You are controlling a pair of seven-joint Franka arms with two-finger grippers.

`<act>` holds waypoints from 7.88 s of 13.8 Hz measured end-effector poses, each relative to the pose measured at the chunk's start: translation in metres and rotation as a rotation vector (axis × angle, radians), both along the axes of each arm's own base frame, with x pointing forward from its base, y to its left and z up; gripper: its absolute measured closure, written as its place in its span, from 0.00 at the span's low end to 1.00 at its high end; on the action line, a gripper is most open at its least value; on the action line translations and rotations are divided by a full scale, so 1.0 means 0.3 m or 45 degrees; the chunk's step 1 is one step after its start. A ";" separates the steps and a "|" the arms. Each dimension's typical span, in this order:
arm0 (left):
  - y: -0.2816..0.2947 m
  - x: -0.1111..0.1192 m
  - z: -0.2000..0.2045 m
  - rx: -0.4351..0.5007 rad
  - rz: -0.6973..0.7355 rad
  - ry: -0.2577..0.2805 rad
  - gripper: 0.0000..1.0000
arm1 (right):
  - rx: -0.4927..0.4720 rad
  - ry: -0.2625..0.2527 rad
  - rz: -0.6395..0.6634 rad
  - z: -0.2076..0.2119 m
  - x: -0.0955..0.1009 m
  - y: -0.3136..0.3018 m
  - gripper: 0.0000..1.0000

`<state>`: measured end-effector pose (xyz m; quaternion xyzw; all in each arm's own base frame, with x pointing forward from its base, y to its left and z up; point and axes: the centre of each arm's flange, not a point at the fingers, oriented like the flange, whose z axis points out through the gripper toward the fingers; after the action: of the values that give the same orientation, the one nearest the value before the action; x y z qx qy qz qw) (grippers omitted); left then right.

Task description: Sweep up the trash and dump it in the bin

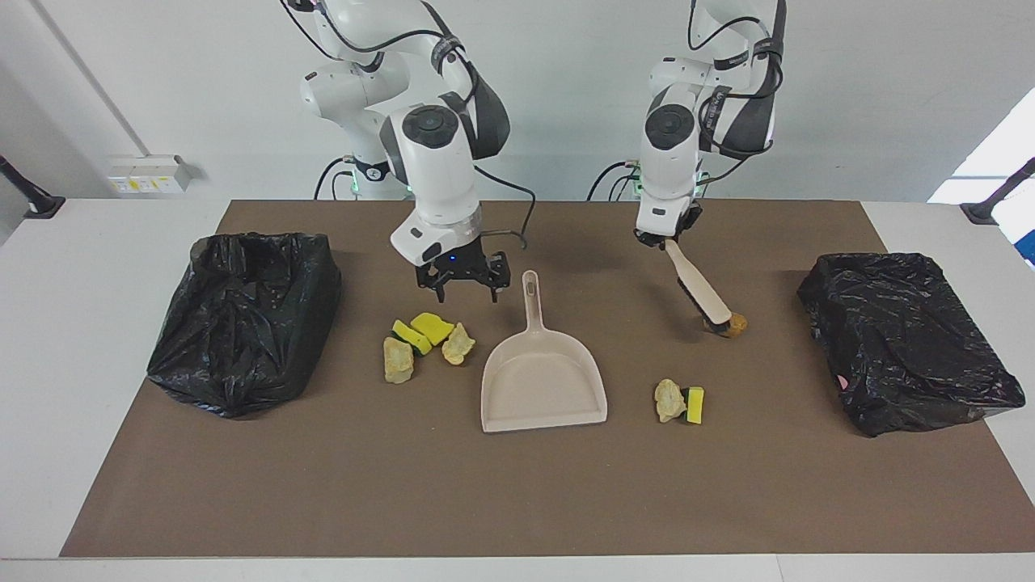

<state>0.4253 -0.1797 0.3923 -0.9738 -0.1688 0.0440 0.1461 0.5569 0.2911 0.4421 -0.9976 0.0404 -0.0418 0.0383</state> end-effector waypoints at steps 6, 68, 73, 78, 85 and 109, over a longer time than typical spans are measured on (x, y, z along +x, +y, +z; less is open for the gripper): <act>0.263 0.094 -0.037 0.020 0.086 0.034 0.73 | 0.016 -0.024 0.029 -0.204 -0.137 0.316 0.00; 0.091 0.560 -0.120 -0.368 -1.036 0.107 0.73 | -0.188 0.091 1.735 -0.180 -0.044 -0.038 0.68; -0.057 0.472 -0.139 -0.491 -1.176 0.147 0.73 | -0.189 0.091 1.737 -0.182 -0.045 -0.035 0.68; -0.216 0.327 -0.105 -0.686 -1.160 0.252 0.73 | -0.212 0.110 1.759 -0.204 -0.047 -0.051 0.68; -0.349 0.210 0.101 -0.711 -1.000 0.187 0.73 | -0.256 0.126 1.786 -0.208 -0.049 -0.052 0.68; -0.099 0.142 -0.175 -0.349 -0.473 0.081 0.73 | -0.256 0.125 1.787 -0.208 -0.049 -0.052 0.68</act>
<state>0.4680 -0.2095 0.3398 -0.9970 0.0257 0.0695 0.0232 0.5423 0.2756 0.3797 -0.7877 -0.6140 0.0342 -0.0380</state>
